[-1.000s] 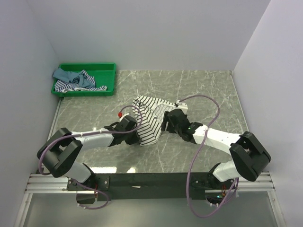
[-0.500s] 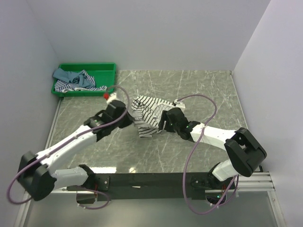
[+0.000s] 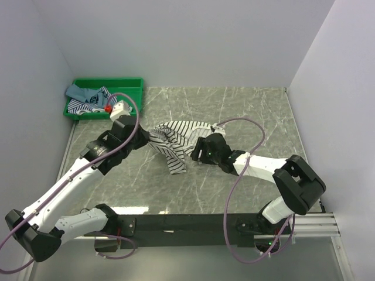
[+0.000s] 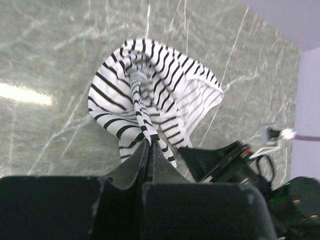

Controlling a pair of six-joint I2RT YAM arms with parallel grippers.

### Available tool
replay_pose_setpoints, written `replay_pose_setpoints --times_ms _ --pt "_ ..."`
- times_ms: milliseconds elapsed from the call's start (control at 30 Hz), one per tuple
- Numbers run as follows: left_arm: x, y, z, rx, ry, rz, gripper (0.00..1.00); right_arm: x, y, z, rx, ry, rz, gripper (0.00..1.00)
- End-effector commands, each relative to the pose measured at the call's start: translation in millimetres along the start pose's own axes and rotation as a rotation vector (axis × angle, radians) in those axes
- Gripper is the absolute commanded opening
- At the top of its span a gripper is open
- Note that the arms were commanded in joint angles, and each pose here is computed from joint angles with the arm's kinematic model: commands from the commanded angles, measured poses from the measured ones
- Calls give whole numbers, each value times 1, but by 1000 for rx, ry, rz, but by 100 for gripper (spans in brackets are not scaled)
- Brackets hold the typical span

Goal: Fold and stack the tank tops
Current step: Flatten the tank top out

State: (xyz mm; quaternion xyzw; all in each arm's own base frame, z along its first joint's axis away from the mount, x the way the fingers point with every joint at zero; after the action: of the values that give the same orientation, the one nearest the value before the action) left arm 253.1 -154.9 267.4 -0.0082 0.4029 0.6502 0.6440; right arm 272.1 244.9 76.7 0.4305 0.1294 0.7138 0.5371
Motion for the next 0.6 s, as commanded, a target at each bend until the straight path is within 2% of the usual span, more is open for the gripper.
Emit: replay_pose_setpoints --times_ms 0,167,367,567 --pt "-6 21 40 -121 2 -1 0 14 -2 -13 24 -17 61 71" --pt "-11 29 55 -150 22 -28 0 23 -3 -34 76 -8 70 64" --pt "-17 31 60 -155 10 -44 0 38 -3 -45 100 20 92 64" --pt "-18 31 60 -153 4 -49 0 41 -10 -60 137 77 34 57"
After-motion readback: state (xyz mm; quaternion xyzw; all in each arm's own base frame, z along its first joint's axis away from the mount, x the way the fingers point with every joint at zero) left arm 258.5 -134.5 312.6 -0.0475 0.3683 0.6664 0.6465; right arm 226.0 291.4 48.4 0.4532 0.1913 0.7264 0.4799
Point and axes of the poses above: each gripper's point midway between its finger pads, its own y axis back along the fingers, its own x axis along the line the jaws close on, z = x × y, the point moved 3 cm from there along y, back along the fingers
